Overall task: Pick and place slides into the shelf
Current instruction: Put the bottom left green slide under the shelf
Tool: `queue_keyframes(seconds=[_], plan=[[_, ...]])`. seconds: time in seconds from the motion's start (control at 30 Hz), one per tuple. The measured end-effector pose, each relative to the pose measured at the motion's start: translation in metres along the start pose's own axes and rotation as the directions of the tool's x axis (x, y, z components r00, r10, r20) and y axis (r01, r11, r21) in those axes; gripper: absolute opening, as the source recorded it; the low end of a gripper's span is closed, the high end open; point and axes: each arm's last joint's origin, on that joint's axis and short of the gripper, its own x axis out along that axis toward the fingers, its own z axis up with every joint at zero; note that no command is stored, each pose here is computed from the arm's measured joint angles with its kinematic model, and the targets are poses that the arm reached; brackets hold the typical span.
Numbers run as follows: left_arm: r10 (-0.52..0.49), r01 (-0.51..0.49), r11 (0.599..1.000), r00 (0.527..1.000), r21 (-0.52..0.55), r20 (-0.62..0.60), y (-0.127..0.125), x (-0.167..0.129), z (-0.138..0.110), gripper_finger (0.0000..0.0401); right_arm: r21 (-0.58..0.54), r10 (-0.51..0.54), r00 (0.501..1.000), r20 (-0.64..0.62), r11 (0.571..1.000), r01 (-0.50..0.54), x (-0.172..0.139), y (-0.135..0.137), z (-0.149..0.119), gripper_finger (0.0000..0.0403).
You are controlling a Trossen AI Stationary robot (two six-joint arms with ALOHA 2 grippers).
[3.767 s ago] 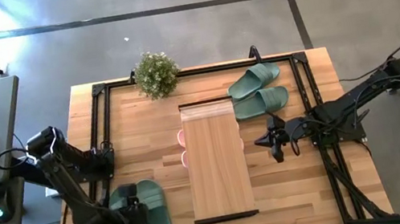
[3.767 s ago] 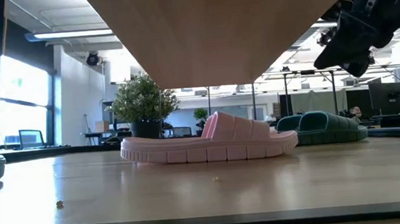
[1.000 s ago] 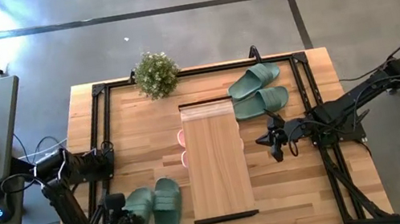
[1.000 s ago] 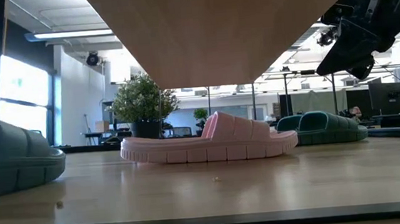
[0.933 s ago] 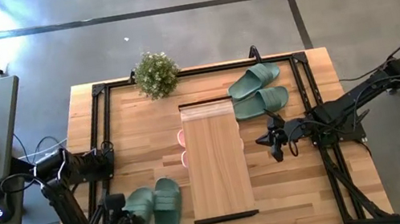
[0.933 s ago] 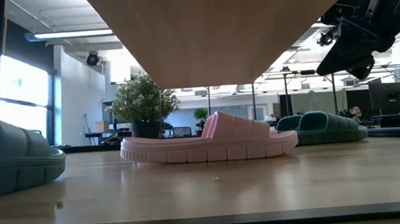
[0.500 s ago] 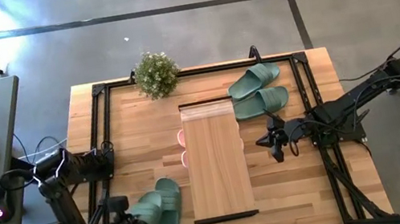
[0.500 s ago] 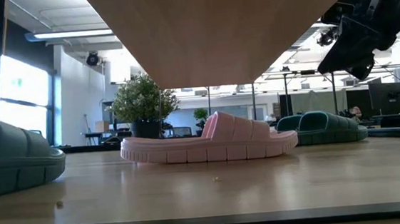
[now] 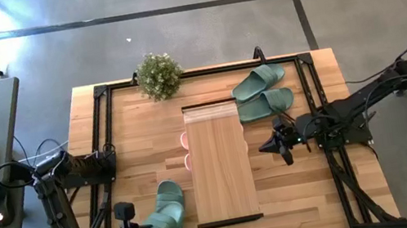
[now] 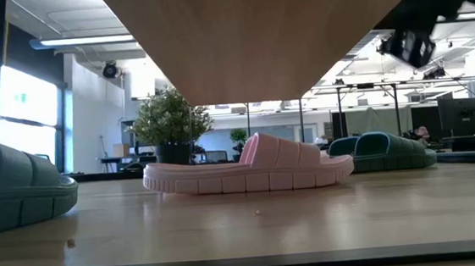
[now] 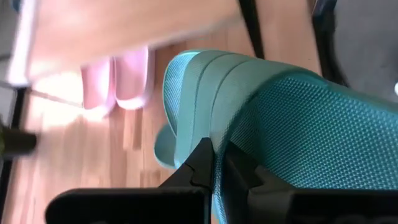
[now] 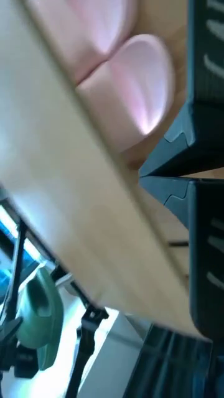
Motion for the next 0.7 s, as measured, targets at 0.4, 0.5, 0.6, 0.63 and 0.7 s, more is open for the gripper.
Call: queue_keyframes(seconds=[0.4,0.5,0.6,0.63,0.7], plan=[[-0.006,-0.009,0.983,0.997,0.182,0.080,0.034,-0.008,0.049,0.0000,0.011,-0.085,0.996,0.004,0.996,0.085,-0.051,0.045,0.064,0.0000],[-0.009,-0.015,0.971,0.995,0.237,0.102,0.043,-0.012,0.059,0.0000,0.113,-0.057,0.997,-0.044,0.992,0.061,-0.061,0.051,0.073,0.0000],[0.001,-0.044,0.957,0.989,0.288,0.147,0.053,-0.018,0.069,0.0000,0.189,0.007,0.994,-0.109,0.982,0.014,-0.070,0.057,0.080,0.0001],[0.004,-0.055,0.950,0.987,0.306,0.162,0.056,-0.021,0.072,0.0000,0.196,0.017,0.992,-0.124,0.981,0.007,-0.073,0.058,0.082,0.0002],[0.018,-0.085,0.936,0.981,0.341,0.196,0.063,-0.026,0.078,0.0000,0.204,0.038,0.990,-0.138,0.979,-0.009,-0.079,0.061,0.087,0.0009]])
